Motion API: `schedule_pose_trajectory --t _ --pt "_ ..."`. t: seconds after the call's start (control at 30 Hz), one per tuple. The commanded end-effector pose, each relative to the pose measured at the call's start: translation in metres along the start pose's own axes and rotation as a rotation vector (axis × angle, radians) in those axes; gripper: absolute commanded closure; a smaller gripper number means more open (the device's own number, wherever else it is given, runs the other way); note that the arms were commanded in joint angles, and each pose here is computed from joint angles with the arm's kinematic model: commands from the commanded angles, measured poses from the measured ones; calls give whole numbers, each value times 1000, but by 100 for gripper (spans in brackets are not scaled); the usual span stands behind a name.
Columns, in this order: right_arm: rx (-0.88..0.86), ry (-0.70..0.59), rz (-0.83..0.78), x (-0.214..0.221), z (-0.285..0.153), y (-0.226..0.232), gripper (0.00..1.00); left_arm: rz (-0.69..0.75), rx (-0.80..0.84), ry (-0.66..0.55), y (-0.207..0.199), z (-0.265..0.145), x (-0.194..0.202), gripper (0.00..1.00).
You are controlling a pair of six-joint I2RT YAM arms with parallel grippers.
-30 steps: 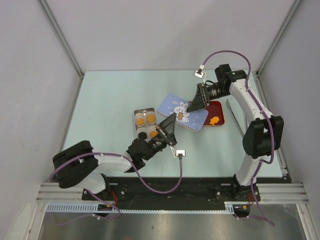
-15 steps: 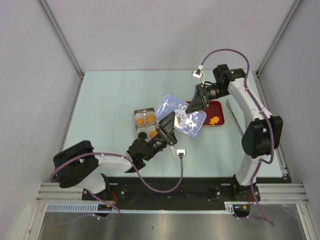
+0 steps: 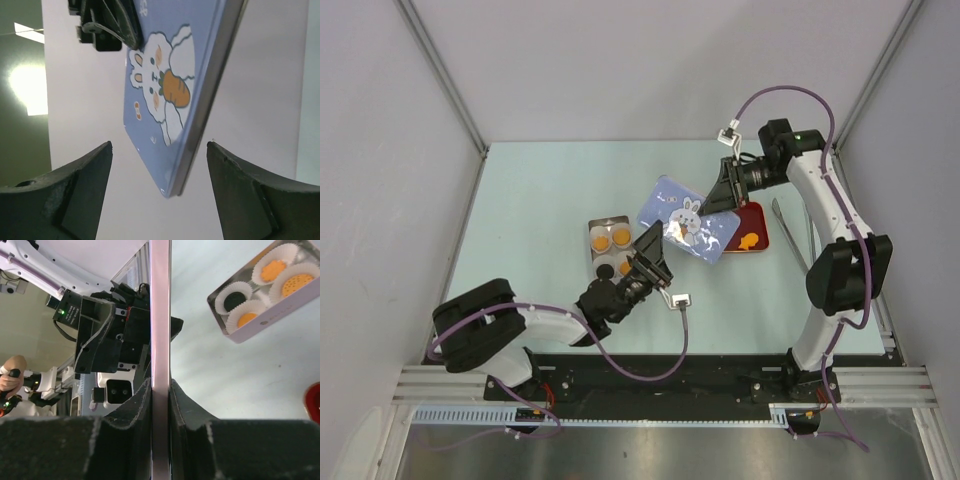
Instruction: Pack the cookies
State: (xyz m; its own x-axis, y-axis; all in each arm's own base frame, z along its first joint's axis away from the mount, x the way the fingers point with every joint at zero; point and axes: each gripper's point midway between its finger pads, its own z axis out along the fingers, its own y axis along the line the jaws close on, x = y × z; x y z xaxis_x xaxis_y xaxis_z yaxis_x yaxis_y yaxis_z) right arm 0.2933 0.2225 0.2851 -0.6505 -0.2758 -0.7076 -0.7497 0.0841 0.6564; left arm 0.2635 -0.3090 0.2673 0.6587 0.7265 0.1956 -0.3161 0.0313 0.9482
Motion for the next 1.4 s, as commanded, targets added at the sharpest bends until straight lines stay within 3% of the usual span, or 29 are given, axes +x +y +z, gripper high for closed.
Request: schedule_pose_trajectory --t 0.0,0.27,0.4,0.57,0.6,0.87,1.2,1.37 --pt "-25 -19 16 -10 -10 26 87 -198 -337 192 68 -26 45 18" --pt "-6 -43 25 -25 -10 20 90 -430 -298 343 49 -45 80 10" --pt "26 -63 39 -33 -4 7 95 -625 -174 399 26 -46 94 10" --pt "51 -117 58 -49 12 -5 100 -893 -57 485 22 -47 123 11" --pt "58 -141 23 -52 16 -15 100 -984 -98 484 34 -47 128 11" --pt "100 -249 77 -68 47 -42 100 -1260 20 530 12 -52 137 11" --pt "219 -411 188 -66 101 -76 100 -1468 83 625 -26 -53 153 11" --pt "209 -463 255 -60 124 -86 100 -1548 91 694 -46 -58 179 11"
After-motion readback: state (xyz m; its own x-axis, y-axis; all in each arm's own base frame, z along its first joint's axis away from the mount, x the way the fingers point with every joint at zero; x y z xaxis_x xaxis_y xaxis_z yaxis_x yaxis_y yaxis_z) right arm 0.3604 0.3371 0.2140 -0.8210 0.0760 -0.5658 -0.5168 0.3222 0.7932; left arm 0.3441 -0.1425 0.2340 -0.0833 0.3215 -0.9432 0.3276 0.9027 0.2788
